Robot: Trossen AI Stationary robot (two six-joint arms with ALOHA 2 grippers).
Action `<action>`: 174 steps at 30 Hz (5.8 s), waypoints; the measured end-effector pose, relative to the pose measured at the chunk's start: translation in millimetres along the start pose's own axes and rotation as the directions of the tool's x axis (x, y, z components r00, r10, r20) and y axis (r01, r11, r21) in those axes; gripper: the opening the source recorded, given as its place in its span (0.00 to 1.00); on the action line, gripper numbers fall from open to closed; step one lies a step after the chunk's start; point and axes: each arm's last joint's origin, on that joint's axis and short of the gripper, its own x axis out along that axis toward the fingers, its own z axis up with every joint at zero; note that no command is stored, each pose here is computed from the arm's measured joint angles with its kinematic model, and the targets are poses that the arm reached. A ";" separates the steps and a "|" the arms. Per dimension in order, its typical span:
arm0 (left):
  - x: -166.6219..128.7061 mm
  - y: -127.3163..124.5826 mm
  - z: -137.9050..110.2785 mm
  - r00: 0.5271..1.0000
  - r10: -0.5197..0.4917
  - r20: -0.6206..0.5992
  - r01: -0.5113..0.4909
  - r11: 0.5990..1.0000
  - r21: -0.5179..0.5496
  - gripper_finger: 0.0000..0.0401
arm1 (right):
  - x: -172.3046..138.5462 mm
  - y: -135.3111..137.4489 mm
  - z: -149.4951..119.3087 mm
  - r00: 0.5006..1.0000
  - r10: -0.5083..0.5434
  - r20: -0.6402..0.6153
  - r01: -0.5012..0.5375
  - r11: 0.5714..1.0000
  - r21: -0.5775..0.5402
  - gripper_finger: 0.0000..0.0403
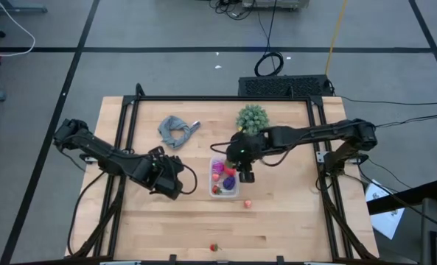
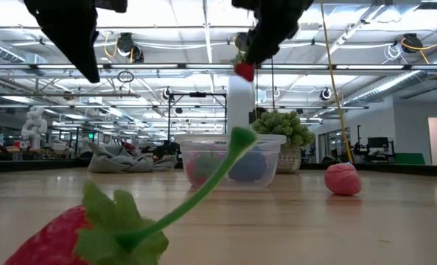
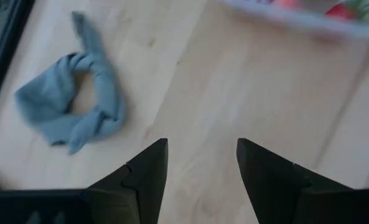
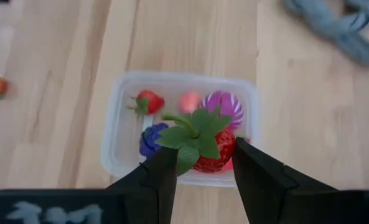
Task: Pick and placing Produce into tupperware
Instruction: Put the top strawberry into the transparent bin, then put the apricot into the transparent bin
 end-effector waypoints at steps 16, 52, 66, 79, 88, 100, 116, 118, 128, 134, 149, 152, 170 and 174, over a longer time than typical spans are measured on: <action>4.7 21.6 -3.8 0.983 0.136 -0.126 -0.141 0.990 -0.025 0.49 | 82.2 -0.4 -21.7 0.961 0.018 -0.277 -0.024 1.000 -0.016 0.33; 4.7 21.8 -3.4 0.983 0.144 -0.114 -0.149 0.988 -0.030 0.49 | 81.8 7.0 -16.7 0.973 0.024 -0.228 -0.038 0.998 -0.059 0.48; 4.7 21.8 -3.4 0.983 0.145 -0.114 -0.149 0.988 -0.028 0.49 | 71.3 14.7 -0.5 0.985 0.026 -0.171 -0.048 0.991 -0.122 0.55; 3.9 20.7 -4.7 0.983 0.140 -0.118 -0.143 0.989 -0.022 0.49 | 6.6 78.1 8.8 0.898 0.049 -0.436 -0.072 0.997 -0.036 0.55; 0.1 14.8 -9.4 0.986 0.127 -0.107 -0.132 0.991 -0.039 0.49 | -0.2 131.0 -9.6 0.866 0.053 -0.497 -0.053 0.998 0.014 0.55; -6.2 5.4 -17.4 0.991 0.106 -0.087 -0.112 0.991 -0.071 0.49 | 26.3 150.7 -28.9 0.906 -0.002 -0.423 0.014 1.000 0.026 0.55; -7.4 3.8 -18.9 0.991 0.106 -0.078 -0.111 0.992 -0.065 0.49 | 67.5 132.0 -58.3 0.907 -0.005 -0.421 0.029 0.998 0.051 0.55; -7.4 3.8 -18.9 0.991 0.106 -0.078 -0.111 0.992 -0.064 0.49 | 69.8 131.9 -59.9 0.910 -0.002 -0.414 0.025 0.998 0.050 0.55; -7.4 3.8 -18.9 0.991 0.106 -0.078 -0.111 0.992 -0.064 0.49 | 79.2 128.7 -64.7 0.924 0.010 -0.382 0.010 0.999 0.049 0.55; -7.4 3.8 -18.9 0.991 0.106 -0.078 -0.111 0.992 -0.066 0.49 | 85.4 122.6 -67.4 0.930 0.015 -0.367 0.006 0.998 0.058 0.55; -7.4 3.7 -19.0 0.991 0.102 -0.083 -0.108 0.992 -0.069 0.49 | 96.2 118.6 -79.2 0.936 0.020 -0.351 0.004 0.998 0.066 0.55; -7.4 3.7 -19.0 0.991 0.102 -0.083 -0.108 0.992 -0.069 0.49 | 98.2 118.3 -81.6 0.938 0.022 -0.346 0.002 0.998 0.067 0.55; -7.4 3.7 -19.0 0.991 0.102 -0.083 -0.109 0.991 -0.073 0.49 | 100.3 116.6 -80.2 0.946 0.028 -0.322 -0.004 0.997 0.076 0.54; -7.4 3.7 -19.1 0.991 0.102 -0.083 -0.109 0.991 -0.073 0.49 | 100.3 116.6 -80.3 0.946 0.028 -0.323 -0.004 0.997 0.076 0.54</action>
